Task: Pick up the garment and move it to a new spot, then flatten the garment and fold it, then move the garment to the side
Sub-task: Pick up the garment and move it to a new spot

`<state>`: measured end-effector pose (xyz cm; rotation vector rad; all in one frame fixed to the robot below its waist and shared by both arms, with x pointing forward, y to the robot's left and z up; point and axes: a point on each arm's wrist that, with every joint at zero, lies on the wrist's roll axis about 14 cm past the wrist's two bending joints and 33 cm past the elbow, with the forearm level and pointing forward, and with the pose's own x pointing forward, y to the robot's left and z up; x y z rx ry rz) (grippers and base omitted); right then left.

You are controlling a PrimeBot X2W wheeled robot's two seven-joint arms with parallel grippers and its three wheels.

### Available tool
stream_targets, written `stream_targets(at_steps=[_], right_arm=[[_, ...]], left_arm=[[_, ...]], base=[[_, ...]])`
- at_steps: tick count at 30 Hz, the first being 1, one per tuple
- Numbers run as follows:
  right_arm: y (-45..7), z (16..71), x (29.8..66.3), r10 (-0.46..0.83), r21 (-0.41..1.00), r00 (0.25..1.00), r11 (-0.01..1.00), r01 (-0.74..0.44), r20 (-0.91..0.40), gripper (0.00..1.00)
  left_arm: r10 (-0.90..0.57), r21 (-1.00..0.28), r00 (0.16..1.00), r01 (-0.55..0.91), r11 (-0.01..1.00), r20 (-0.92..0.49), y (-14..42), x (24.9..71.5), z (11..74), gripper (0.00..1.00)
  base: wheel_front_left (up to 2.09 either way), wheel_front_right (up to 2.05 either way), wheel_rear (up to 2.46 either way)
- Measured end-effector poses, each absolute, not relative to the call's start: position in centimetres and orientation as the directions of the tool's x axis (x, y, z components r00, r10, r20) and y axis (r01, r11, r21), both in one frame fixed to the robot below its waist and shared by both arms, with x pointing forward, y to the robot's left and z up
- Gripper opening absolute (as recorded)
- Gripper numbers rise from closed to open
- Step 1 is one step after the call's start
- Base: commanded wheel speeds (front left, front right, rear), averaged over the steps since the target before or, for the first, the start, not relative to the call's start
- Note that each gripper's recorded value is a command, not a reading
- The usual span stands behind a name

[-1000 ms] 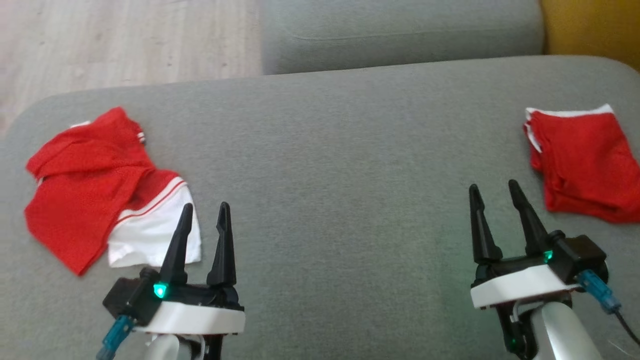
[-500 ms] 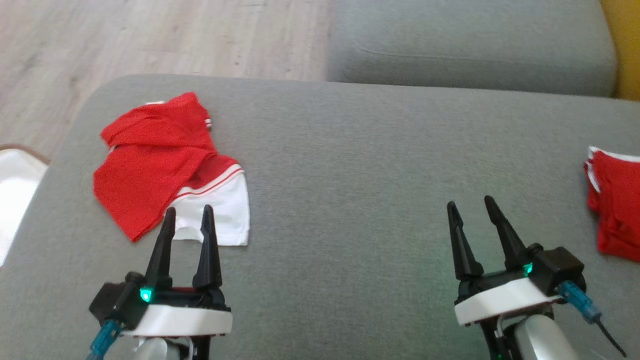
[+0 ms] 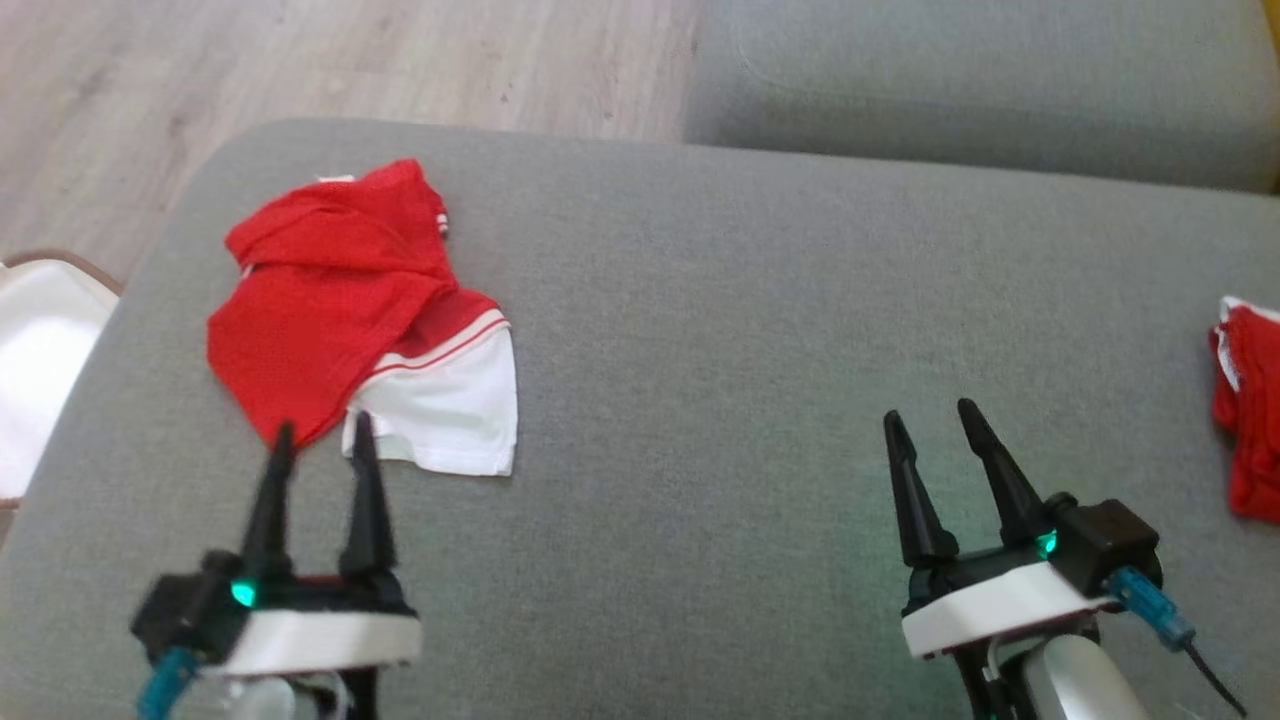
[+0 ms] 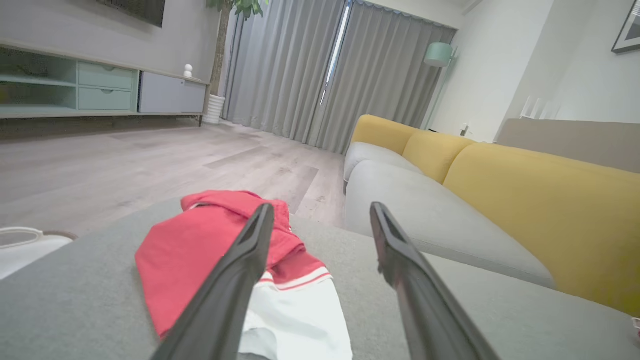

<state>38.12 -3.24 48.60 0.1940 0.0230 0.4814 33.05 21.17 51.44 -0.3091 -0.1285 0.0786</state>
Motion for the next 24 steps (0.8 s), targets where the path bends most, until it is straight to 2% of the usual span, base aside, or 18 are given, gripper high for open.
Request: stream_targets(at_steps=[6, 13, 18, 19, 24], right_arm=[[-4.5, 47.8, 39.4, 0.424, 0.196, 0.906, 0.887, -0.417, 0.009, 1.00], [-6.0, 47.0, 41.4, 0.381, 0.195, 0.925, 0.907, -0.373, 0.000, 1.00], [-6.8, 46.1, 42.4, 0.358, 0.194, 0.934, 0.917, -0.348, -0.019, 1.00], [-6.8, 46.1, 42.4, 0.358, 0.194, 0.934, 0.917, -0.348, -0.019, 1.00], [-8.1, 45.2, 43.1, 0.325, 0.183, 0.945, 0.932, -0.314, -0.037, 1.00]], left_arm=[[0.110, -0.206, 0.991, -0.094, 0.974, 0.069, 23.5, 36.4, 50.4, 1.00], [0.128, -0.034, 0.977, -0.136, 0.990, -0.170, 28.2, 41.5, 47.0, 1.00], [0.177, 0.018, 0.907, -0.184, 0.983, -0.382, 31.1, 43.7, 43.4, 1.00], [0.177, 0.018, 0.907, -0.184, 0.983, -0.382, 31.1, 43.7, 43.4, 1.00], [0.197, 0.018, 0.797, -0.228, 0.974, -0.570, 31.8, 44.0, 38.7, 1.00]], base=[[0.00, 0.00, 0.00], [0.00, 0.00, 0.00], [0.00, 0.00, 0.00], [0.00, 0.00, 0.00], [0.00, 0.00, 0.00]])
